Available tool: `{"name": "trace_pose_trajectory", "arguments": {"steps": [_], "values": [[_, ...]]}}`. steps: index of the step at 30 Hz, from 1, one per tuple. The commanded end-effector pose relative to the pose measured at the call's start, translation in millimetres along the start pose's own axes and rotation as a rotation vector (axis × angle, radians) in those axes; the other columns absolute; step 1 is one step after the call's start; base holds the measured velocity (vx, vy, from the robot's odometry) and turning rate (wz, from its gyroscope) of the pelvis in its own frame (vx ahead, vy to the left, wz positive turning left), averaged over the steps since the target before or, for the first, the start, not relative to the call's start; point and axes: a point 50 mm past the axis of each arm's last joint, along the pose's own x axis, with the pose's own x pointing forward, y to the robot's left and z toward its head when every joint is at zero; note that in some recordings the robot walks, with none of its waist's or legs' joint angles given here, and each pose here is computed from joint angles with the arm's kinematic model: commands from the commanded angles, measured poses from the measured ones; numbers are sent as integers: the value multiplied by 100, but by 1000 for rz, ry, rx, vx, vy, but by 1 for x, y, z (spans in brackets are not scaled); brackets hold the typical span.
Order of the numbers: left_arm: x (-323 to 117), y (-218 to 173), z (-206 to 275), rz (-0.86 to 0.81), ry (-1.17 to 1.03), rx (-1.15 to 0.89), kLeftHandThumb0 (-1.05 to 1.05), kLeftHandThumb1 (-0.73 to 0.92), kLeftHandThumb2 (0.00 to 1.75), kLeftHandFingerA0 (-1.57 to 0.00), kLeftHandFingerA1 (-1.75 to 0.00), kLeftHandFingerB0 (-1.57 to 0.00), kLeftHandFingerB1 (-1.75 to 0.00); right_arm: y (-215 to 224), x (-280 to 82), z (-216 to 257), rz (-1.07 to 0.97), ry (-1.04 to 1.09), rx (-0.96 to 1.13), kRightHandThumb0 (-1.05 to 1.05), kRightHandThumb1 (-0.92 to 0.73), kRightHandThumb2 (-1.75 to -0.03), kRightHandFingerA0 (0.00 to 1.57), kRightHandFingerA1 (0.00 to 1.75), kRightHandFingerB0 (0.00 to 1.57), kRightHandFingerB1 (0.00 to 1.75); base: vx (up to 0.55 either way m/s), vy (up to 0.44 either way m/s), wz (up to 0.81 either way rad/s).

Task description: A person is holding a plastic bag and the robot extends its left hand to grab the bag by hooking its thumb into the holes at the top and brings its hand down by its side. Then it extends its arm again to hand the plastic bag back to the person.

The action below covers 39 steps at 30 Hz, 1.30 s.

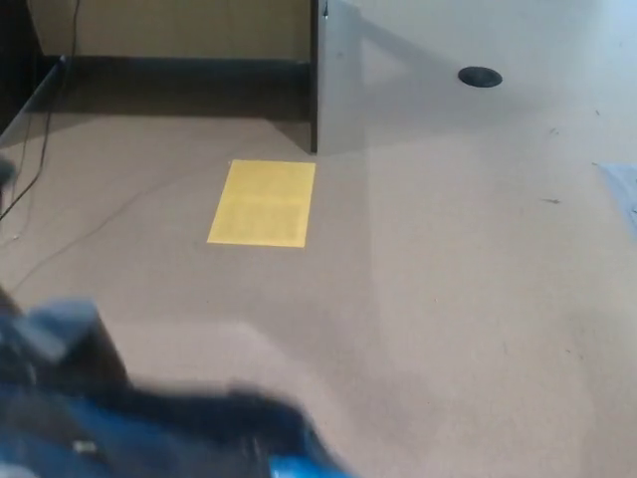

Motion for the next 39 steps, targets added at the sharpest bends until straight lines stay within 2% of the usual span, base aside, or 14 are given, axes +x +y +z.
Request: {"name": "trace_pose_trajectory", "arguments": {"steps": [1, 7, 8, 12, 16, 17, 19, 23, 24, 26, 27, 29, 33, 39], "values": [[-26, 25, 13, -81, 40, -112, -35, 74, 71, -87, -162, -79, -107, -8, 1, -1, -13, 14, -29, -51, -74, -63, 82, 52, 81, 47, 0, 0, 0], [-59, 20, 6, -159, 109, -128, -35, 80, 69, -94, -174, -84, -104, -4, -1, -3, -8, 12, -37, -48, -75, -63, 83, 53, 81, 48, 0, 0, 0], [-63, 19, 7, -184, 144, -145, -39, 74, 68, -104, -160, -95, -93, -4, 0, -1, -7, 9, -44, -50, -75, -63, 83, 52, 83, 48, 0, 0, 0], [-75, 14, 1, -248, 139, -98, -22, 74, 82, -97, -163, -85, -105, -4, 2, 0, -7, 13, -43, -52, -75, -62, 82, 52, 82, 48, 0, 0, 0], [-89, 9, -10, -263, 152, -38, -23, 77, 71, -93, -167, -83, -107, -6, 4, 1, -11, 8, -43, -50, -74, -63, 83, 53, 82, 48, 0, 0, 0], [-94, 8, -14, -287, 140, -3, -19, 63, 91, -93, -164, -81, -110, -6, 4, 2, -10, 8, -45, -47, -75, -62, 81, 51, 81, 47, 0, 0, 0], [-98, 6, -19, -303, 118, 52, -18, 58, 96, -92, -166, -82, -110, -6, 5, 3, -12, 5, -49, -48, -75, -62, 82, 52, 82, 47, 0, 0, 0], [-101, 3, -25, -296, 107, 79, -21, 63, 89, -91, -167, -82, -110, -6, 6, 3, -10, 12, -44, -47, -75, -62, 81, 51, 81, 48, 0, 0, 0], [-104, 1, -26, -279, 143, 49, -24, 79, 73, -94, -164, -87, -106, -6, 5, 2, -12, 11, -50, -47, -75, -62, 81, 51, 81, 48, 0, 0, 0], [-106, 0, -27, -289, 130, 64, -17, 72, 84, -90, -165, -83, -106, -6, 5, 2, -11, 11, -45, -47, -75, -62, 81, 52, 82, 48, 0, 0, 0], [-107, 0, -28, -303, 106, 101, -22, 62, 92, -108, -155, -85, -108, -5, 5, 2, -8, 10, -46, -47, -75, -62, 81, 52, 83, 48, 0, 0, 0], [-109, -1, -27, -296, 112, 94, -32, 83, 66, -84, -173, -80, -112, -5, 5, 1, -7, 15, -52, -48, -74, -63, 83, 52, 83, 48, 0, 0, 0], [-107, -11, -22, -264, 136, 5, -38, 86, 65, -95, -165, -88, -104, -6, 5, 2, -10, 8, -57, -47, -75, -62, 82, 52, 82, 49, 0, 0, 0], [-66, -37, -19, -201, 12, -23, -36, 82, 69, -88, -169, -87, -102, -7, 2, 0, -10, 14, -60, -50, -74, -63, 84, 53, 82, 48, 0, 0, 0]]}}
